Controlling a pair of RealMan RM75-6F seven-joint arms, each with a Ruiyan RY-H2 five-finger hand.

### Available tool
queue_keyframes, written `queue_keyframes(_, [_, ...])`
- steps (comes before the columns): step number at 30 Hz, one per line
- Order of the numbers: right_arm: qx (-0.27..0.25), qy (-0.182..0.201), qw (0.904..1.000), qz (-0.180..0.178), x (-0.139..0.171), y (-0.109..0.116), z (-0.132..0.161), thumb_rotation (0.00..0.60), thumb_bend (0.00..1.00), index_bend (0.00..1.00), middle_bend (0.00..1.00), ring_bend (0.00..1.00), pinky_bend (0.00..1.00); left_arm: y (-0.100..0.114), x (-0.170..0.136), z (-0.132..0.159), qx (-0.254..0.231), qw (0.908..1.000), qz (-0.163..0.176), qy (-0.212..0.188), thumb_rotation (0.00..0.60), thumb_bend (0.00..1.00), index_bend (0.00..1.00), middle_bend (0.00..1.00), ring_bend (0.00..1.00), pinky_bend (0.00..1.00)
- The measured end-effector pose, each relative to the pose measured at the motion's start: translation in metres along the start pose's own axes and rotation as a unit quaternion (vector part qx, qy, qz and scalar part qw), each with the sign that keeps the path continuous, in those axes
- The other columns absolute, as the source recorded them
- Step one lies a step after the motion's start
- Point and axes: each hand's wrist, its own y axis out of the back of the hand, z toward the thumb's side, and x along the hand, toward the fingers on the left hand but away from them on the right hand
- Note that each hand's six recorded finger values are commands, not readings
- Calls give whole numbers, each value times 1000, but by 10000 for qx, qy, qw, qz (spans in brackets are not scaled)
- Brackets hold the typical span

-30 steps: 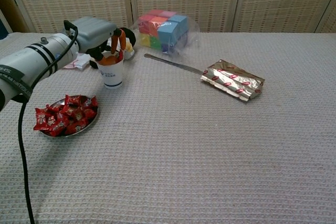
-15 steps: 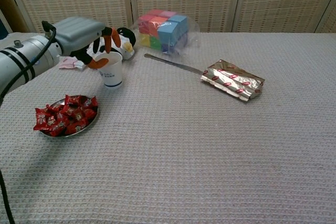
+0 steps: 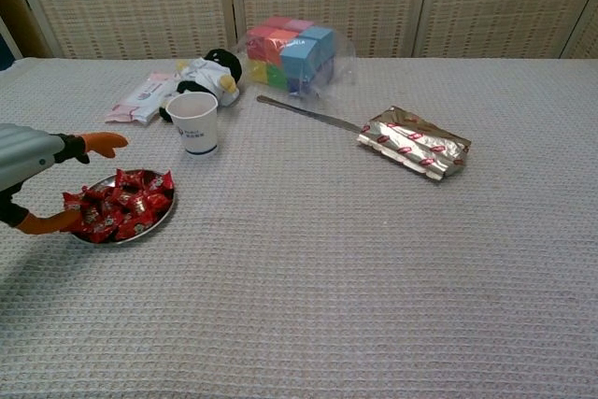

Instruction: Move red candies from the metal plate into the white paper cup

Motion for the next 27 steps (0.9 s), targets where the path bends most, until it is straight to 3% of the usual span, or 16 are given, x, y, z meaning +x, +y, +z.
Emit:
queue_keyframes(10, [-6, 89, 10000, 17, 1, -1, 6, 600, 90, 0, 0, 0, 0, -20, 0, -19, 214, 9992, -83, 320, 600, 371, 129, 161, 281, 952])
queue_keyframes(27, [-11, 31, 10000, 29, 2, 0, 3, 600, 90, 0, 0, 0, 13, -34, 13, -15, 308, 9988, -118, 366, 600, 372, 269, 276, 361, 965])
